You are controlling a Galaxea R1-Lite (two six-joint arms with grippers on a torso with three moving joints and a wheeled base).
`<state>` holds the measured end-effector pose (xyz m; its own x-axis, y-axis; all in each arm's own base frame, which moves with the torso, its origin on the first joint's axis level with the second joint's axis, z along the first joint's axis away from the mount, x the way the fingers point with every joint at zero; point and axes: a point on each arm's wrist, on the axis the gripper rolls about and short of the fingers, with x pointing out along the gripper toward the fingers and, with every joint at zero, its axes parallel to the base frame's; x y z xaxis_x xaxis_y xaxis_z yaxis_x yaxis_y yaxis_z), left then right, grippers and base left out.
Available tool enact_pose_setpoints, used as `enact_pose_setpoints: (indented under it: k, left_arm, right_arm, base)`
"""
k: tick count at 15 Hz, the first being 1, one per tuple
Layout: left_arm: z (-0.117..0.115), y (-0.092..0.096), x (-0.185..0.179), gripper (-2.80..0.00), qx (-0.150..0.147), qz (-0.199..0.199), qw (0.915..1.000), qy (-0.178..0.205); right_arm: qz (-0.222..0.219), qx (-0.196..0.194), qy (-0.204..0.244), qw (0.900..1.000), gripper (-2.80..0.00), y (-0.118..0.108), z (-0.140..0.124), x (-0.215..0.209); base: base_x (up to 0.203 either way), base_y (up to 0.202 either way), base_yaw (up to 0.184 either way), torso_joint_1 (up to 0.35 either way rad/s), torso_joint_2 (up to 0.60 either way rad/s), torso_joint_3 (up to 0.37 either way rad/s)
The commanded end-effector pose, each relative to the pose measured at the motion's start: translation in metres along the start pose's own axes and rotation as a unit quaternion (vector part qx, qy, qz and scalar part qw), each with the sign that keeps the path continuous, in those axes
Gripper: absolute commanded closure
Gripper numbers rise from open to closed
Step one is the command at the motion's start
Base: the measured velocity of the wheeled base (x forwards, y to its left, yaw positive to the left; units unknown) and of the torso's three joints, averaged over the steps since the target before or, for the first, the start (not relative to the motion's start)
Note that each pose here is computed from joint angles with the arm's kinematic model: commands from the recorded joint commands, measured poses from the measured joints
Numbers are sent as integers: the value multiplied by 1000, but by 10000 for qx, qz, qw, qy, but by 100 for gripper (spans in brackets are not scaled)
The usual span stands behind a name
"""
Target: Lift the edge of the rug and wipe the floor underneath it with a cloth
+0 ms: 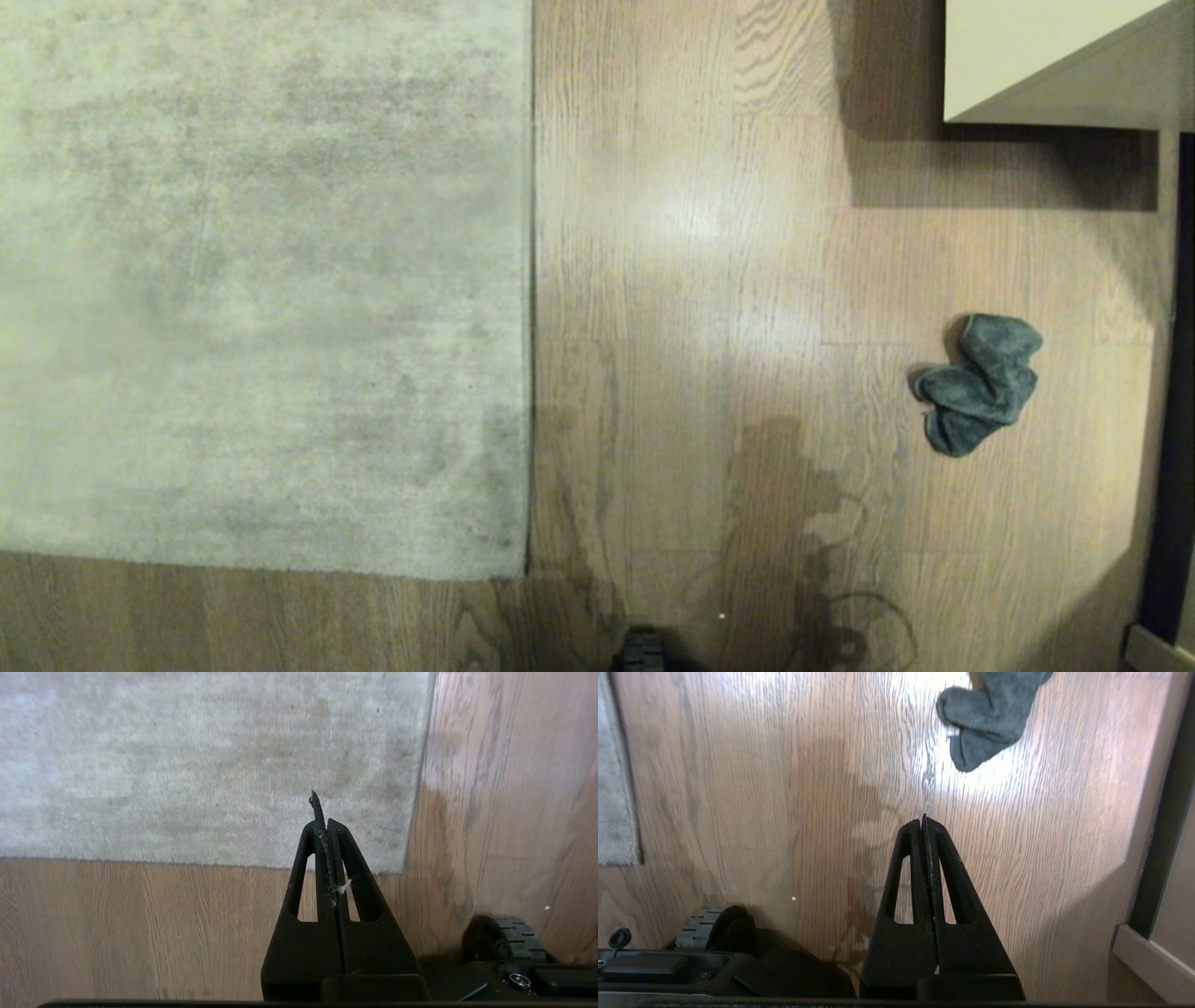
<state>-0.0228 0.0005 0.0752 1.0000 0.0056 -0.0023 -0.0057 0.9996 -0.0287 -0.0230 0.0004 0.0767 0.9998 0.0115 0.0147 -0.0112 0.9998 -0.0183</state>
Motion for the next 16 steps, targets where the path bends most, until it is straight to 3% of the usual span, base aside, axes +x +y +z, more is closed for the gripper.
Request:
enact_pose_setpoints:
  k: [1, 16]
  left_arm:
    - [0, 0, 0, 0, -8, 3, 10000, -4]
    - [0, 0, 0, 0, 21, -5, 10000, -4]
  right_arm:
    - [4, -2, 4, 10000, 0, 0, 0, 0]
    - [4, -2, 4, 10000, 0, 0, 0, 0]
  base:
    - [0, 0, 0, 4, 4, 201]
    - [0, 0, 0, 1, 3, 204]
